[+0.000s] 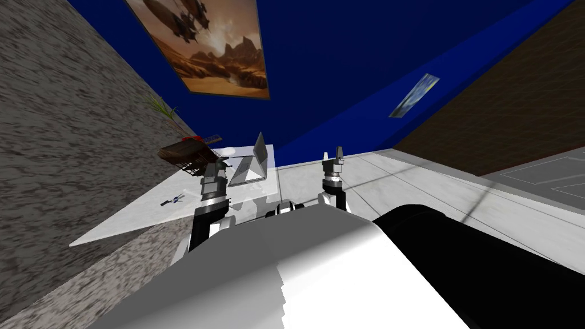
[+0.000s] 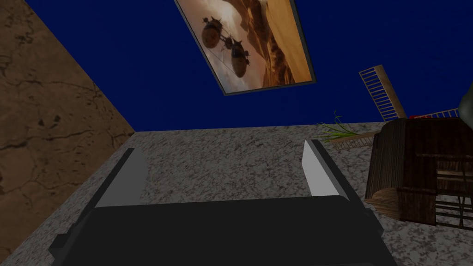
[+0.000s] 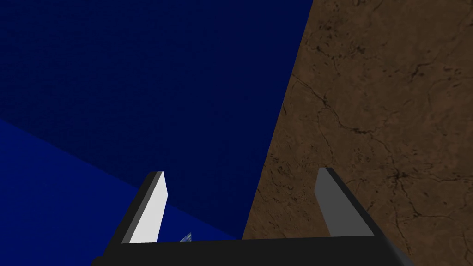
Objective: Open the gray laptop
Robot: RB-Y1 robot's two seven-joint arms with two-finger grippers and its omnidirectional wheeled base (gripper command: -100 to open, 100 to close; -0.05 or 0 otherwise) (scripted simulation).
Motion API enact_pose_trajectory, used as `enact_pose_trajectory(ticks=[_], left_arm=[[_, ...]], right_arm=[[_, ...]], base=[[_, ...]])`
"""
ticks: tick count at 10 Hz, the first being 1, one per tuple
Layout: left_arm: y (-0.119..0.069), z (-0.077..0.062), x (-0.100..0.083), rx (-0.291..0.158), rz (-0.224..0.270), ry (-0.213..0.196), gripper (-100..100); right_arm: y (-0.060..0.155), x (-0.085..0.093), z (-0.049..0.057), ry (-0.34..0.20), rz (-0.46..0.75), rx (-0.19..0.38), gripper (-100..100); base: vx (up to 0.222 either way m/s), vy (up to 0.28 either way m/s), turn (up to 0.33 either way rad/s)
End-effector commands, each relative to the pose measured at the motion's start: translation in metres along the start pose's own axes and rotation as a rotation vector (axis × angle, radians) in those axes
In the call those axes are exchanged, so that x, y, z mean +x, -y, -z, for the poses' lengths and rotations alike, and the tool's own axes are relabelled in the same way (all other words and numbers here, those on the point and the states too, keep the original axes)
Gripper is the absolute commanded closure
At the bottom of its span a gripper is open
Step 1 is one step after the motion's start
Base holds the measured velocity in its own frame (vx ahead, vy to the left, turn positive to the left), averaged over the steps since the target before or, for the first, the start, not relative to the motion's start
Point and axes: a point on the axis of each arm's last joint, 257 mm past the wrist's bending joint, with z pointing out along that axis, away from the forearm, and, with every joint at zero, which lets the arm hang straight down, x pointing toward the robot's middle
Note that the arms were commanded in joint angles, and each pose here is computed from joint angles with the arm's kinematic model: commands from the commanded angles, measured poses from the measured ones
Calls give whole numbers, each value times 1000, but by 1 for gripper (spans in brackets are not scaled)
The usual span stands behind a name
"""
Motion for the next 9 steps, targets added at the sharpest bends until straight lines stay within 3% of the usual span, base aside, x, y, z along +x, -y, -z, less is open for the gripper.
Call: enact_pose_trajectory(ticks=[1,9], left_arm=[[6,-5,-4,6,-10,-27,-100],[27,-27,-32,-18,68,-11,-100]], right_arm=[[0,0,0,0,0,0,0],[0,0,0,0,0,0,0]], base=[[-19,-57,-71],[-30,-107,-105]])
